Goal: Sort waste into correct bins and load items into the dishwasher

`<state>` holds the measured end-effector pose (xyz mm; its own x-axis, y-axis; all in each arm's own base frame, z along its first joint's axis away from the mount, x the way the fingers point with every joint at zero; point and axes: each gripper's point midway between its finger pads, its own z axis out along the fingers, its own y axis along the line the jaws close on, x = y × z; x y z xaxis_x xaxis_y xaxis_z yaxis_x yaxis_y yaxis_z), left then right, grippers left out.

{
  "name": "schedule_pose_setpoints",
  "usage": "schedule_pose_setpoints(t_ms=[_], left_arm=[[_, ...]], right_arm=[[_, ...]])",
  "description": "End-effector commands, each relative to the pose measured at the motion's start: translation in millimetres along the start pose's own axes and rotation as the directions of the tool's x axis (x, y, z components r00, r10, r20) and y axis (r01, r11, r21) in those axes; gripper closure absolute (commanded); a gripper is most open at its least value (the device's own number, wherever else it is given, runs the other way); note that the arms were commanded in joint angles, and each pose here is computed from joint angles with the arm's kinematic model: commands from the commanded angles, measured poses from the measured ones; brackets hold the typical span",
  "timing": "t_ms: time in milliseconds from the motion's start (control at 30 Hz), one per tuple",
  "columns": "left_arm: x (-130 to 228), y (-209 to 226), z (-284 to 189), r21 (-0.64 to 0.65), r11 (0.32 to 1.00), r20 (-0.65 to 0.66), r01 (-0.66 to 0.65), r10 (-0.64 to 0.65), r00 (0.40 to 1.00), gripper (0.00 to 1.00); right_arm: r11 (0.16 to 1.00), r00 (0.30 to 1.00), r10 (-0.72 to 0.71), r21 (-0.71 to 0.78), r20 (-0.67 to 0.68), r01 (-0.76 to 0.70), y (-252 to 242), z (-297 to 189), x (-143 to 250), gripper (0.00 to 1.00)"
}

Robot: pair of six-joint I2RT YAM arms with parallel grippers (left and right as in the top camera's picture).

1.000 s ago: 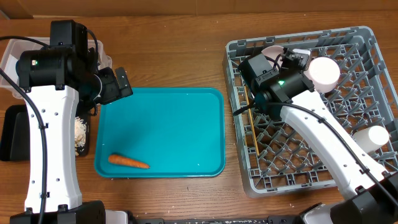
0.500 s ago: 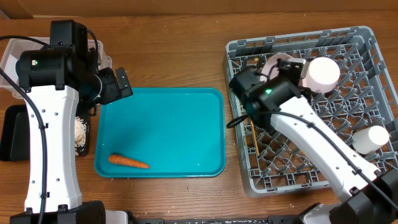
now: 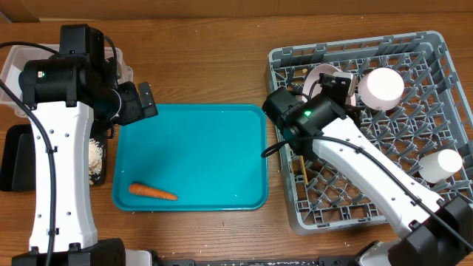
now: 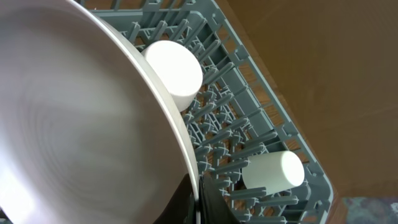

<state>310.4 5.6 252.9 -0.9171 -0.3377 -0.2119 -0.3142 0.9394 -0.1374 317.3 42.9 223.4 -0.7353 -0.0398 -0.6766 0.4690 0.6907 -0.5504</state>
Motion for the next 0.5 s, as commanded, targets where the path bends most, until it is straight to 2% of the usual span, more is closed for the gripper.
schedule_pose_setpoints(t_ms=[0,167,333,467], left_arm=[[2.1,-0.2,2.6,0.001,1.000,-0.016,-0.018,0.018,1.000,0.00],[2.0,-0.1,2.6,0.001,1.000,-0.016,-0.019,0.019,1.000,0.00],[1.9,-0.2,2.6,0.001,1.000,-0.015,-0.019,0.019,1.000,0.00],[1.3,-0.4,2.6,0.002,1.000,-0.013,-0.019,0.019,1.000,0.00]], right_arm=[[1.000,1.000,-0.002,0.025,0.012,0.002,6.1,4.6,0.8,0.96],[0.999,1.000,-0.030,0.034,-0.002,0.030,15.6,9.1,5.6,0.96],[0.998,0.997,-0.019,-0.056,-0.080,0.015,34.8,4.2,19.8,0.96],[0.990,0.992,-0.029,-0.140,-0.126,0.011,51.9,-9.2,29.8,0.83]])
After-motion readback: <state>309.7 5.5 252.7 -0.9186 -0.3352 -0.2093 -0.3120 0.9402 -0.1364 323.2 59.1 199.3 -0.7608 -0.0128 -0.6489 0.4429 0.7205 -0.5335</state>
